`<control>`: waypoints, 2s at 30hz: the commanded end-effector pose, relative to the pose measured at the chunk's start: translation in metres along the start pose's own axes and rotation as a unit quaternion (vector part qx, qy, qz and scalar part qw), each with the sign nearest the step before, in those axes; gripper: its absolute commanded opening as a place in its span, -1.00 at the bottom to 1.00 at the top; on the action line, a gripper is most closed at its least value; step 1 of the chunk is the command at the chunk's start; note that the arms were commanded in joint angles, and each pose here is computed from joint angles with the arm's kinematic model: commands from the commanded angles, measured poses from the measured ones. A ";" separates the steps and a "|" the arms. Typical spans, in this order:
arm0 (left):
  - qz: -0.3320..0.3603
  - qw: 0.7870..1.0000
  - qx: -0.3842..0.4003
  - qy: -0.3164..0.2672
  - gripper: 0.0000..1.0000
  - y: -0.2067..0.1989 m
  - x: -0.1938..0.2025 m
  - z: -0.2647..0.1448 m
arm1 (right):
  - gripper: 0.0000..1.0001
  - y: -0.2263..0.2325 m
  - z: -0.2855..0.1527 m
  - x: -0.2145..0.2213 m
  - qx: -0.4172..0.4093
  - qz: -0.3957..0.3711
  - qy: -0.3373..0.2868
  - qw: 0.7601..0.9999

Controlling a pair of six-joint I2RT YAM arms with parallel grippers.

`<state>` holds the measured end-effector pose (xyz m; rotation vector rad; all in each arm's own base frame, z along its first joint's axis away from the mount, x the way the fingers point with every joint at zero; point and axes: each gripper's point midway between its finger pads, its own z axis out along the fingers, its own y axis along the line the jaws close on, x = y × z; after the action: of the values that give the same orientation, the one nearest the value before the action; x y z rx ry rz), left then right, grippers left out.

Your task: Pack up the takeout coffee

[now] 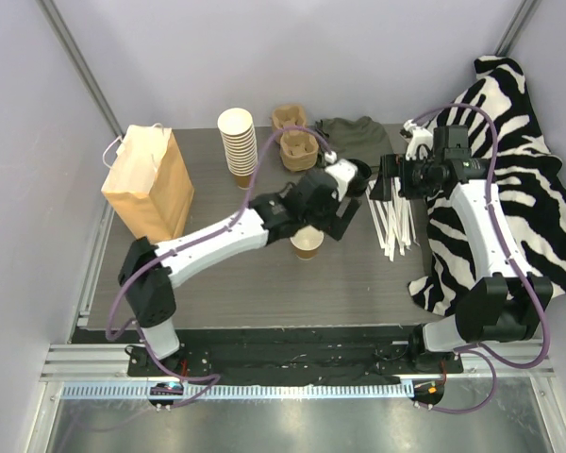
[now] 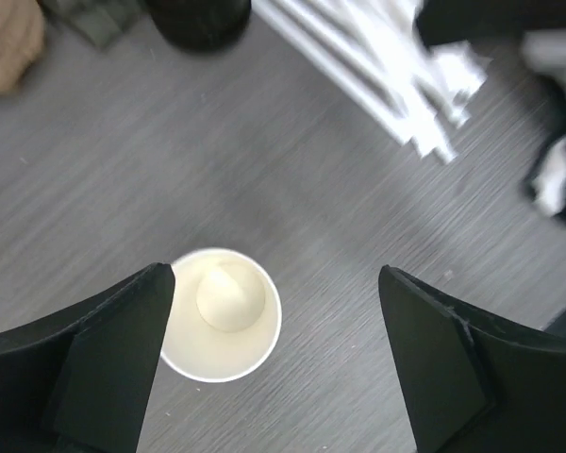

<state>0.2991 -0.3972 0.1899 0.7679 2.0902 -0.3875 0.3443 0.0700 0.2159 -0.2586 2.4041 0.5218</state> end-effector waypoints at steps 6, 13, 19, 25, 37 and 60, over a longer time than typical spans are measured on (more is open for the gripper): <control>-0.056 0.991 0.112 -0.055 1.00 0.052 -0.072 -0.126 | 1.00 0.018 0.001 -0.032 -0.008 -0.092 -0.018 0.996; -0.014 0.992 0.074 -0.101 0.99 0.106 -0.070 -0.180 | 0.91 0.035 0.051 -0.029 0.064 -0.228 0.053 0.970; 0.008 0.992 0.111 -0.063 0.99 0.102 -0.043 -0.188 | 0.41 0.017 0.098 -0.049 0.098 -0.259 0.082 0.957; -0.003 0.991 0.112 -0.066 0.99 0.102 -0.041 -0.187 | 0.22 0.014 0.125 -0.065 0.077 -0.260 0.086 0.959; -0.025 0.991 0.116 -0.067 0.99 0.101 -0.048 -0.181 | 0.14 -0.005 0.141 -0.074 0.010 -0.226 0.105 0.968; -0.032 0.992 0.109 -0.062 0.99 0.104 -0.051 -0.168 | 0.11 -0.018 0.176 -0.073 0.010 -0.233 0.120 0.965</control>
<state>0.2765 -0.2454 0.3115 0.8048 2.0387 -0.6840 0.4936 0.1274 0.1168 -0.8856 2.5218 0.2547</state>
